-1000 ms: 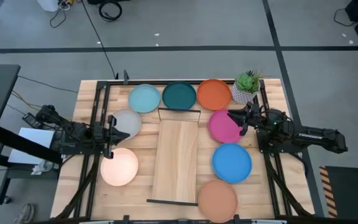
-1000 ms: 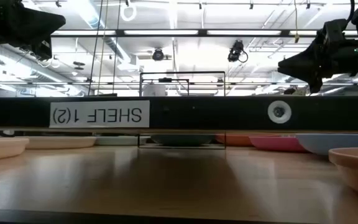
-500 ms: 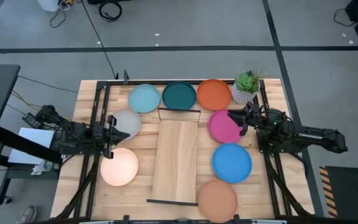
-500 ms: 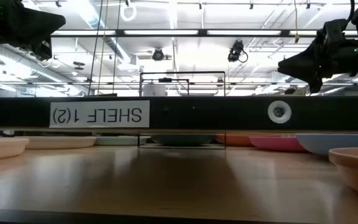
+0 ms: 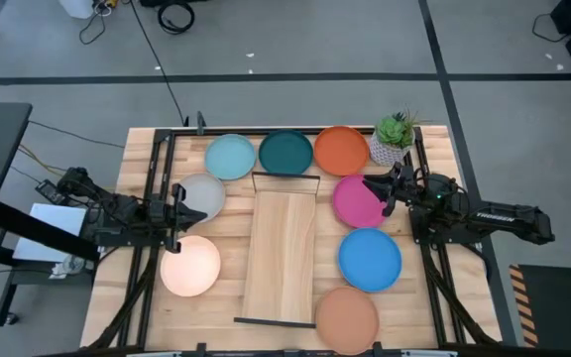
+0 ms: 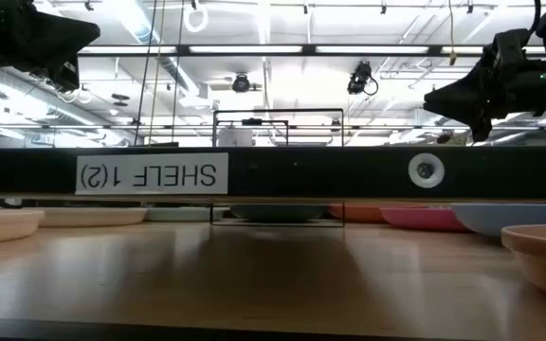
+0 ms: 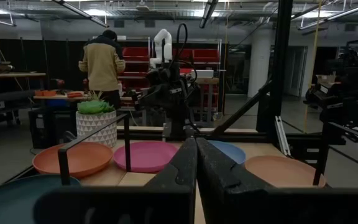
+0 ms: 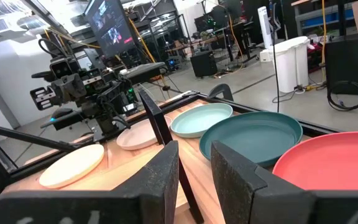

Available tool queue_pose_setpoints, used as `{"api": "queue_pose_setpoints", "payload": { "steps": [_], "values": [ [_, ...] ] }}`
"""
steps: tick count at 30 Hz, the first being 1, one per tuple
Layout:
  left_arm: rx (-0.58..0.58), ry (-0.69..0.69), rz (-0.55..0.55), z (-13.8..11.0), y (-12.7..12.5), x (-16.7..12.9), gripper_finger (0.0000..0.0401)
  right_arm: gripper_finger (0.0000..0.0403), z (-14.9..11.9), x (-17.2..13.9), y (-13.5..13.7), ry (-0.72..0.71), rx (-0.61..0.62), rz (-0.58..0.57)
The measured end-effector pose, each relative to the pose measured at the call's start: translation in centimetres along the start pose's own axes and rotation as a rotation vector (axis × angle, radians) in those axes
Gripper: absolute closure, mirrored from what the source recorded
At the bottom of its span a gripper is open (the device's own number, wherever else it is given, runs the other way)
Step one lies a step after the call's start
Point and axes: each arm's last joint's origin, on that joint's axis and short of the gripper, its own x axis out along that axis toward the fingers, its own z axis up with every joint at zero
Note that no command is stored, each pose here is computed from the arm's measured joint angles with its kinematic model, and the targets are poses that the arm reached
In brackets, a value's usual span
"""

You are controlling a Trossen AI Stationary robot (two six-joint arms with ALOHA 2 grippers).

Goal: Place and stack plates onto a shelf

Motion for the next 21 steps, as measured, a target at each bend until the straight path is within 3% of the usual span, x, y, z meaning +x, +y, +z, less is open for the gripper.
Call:
{"api": "queue_pose_setpoints", "payload": {
  "steps": [12,18,21],
  "values": [
    [-0.006,0.000,0.000,0.01,0.00,0.00,0.0392,0.0303,0.00,0.00,0.00,0.000,0.000,0.000],
    [-0.257,-0.006,0.000,0.06,0.01,0.00,0.0392,0.0303,-0.01,0.00,-0.01,0.000,0.000,-0.001],
    [-0.312,-0.006,-0.001,0.07,0.01,0.00,0.0392,0.0303,0.00,0.00,0.00,0.000,0.000,0.000]
  ]
}}
